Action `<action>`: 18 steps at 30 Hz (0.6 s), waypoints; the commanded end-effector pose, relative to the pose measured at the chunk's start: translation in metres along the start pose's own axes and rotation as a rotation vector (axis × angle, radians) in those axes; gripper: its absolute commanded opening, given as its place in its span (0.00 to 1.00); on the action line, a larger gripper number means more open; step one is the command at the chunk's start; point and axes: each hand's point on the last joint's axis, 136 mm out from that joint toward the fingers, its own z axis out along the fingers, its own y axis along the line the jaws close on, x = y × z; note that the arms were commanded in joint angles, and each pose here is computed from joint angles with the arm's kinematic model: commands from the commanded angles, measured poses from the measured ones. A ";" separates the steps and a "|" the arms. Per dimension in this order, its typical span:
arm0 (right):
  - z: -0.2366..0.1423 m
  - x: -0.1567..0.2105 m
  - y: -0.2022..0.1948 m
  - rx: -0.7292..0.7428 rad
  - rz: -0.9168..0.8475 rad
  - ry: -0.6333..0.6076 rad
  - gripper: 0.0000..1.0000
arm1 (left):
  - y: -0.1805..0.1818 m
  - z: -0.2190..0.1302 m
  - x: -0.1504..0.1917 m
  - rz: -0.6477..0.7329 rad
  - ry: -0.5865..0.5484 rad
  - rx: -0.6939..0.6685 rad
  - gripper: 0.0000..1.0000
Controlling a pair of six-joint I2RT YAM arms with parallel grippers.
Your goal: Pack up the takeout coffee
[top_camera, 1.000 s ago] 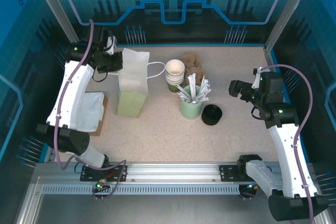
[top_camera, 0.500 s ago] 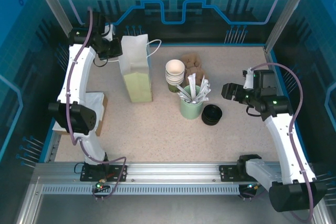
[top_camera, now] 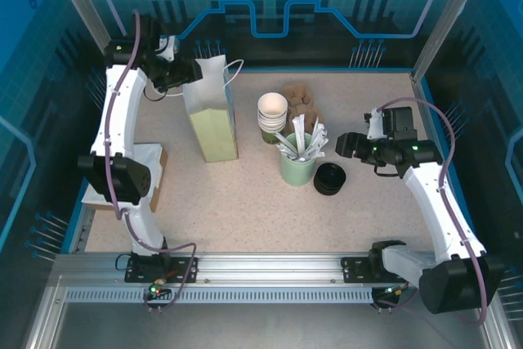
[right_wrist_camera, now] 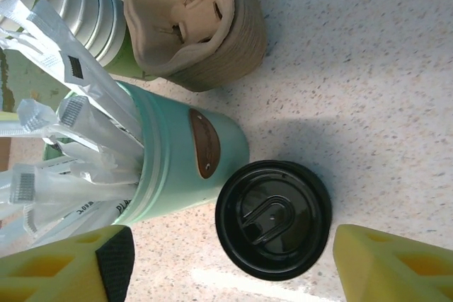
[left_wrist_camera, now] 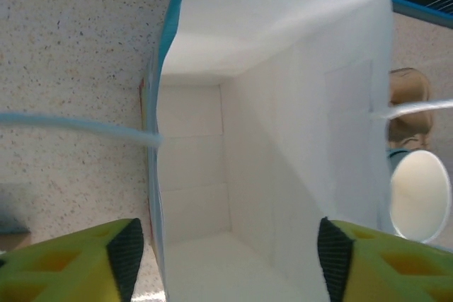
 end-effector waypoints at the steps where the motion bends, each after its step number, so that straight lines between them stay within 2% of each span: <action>1: 0.014 0.010 0.014 -0.096 0.041 0.057 0.70 | -0.019 -0.063 0.002 0.046 -0.105 0.047 0.77; 6: 0.035 0.015 0.023 -0.157 0.090 0.128 0.60 | -0.032 -0.111 0.017 0.065 -0.206 0.090 0.83; 10: 0.051 0.019 0.031 -0.196 0.114 0.174 0.56 | -0.047 -0.134 0.048 0.042 -0.240 0.210 0.84; 14: 0.059 0.018 0.045 -0.229 0.107 0.194 0.56 | -0.058 -0.135 0.085 -0.009 -0.208 0.346 0.84; 18: 0.062 0.017 0.050 -0.220 0.091 0.205 0.55 | -0.049 -0.130 0.114 -0.041 -0.168 0.342 0.84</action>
